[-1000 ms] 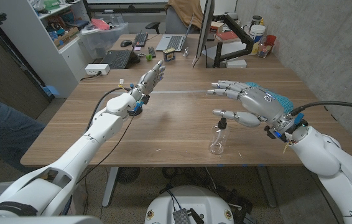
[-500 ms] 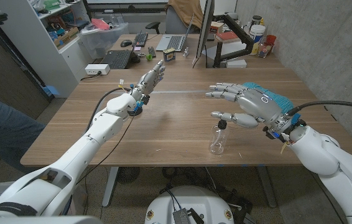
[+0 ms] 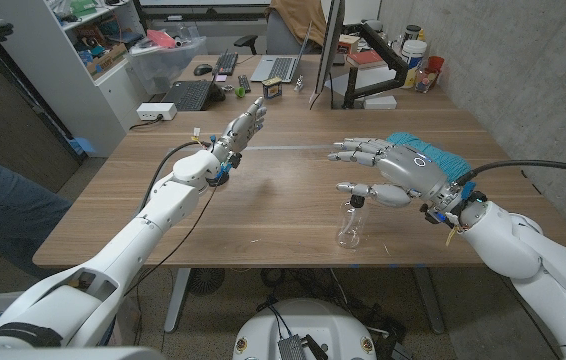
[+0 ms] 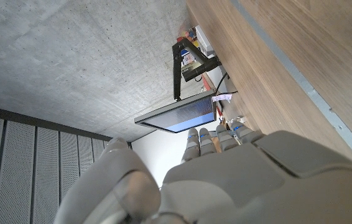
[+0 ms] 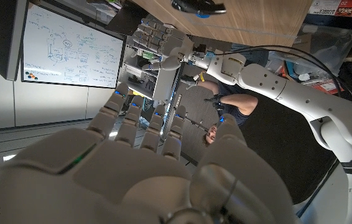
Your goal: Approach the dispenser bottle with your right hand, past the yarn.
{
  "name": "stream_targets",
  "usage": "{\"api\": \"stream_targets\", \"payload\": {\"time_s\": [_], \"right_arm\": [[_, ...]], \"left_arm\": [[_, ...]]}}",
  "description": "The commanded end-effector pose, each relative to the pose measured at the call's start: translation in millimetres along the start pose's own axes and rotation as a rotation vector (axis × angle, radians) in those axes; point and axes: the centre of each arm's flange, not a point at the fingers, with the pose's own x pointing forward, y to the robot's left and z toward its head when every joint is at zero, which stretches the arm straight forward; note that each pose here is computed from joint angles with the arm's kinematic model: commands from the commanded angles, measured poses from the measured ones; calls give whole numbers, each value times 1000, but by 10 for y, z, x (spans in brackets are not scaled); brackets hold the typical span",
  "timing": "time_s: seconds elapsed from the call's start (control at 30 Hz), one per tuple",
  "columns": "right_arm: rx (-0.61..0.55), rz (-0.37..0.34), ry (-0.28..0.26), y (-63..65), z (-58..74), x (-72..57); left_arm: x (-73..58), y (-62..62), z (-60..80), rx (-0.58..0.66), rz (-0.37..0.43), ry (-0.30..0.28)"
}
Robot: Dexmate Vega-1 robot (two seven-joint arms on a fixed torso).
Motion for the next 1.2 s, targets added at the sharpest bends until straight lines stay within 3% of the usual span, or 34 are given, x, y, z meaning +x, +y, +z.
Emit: {"api": "stream_targets", "payload": {"time_s": [0.03, 0.67, 1.2], "right_arm": [[-20, 55, -4, 69, 18, 50], [-8, 112, -26, 175, 43, 146], [5, 144, -9, 277, 6, 142]], "left_arm": [[-24, 8, -19, -5, 4, 6], [-132, 63, -69, -19, 26, 5], [-130, 34, -106, -24, 30, 12]]}}
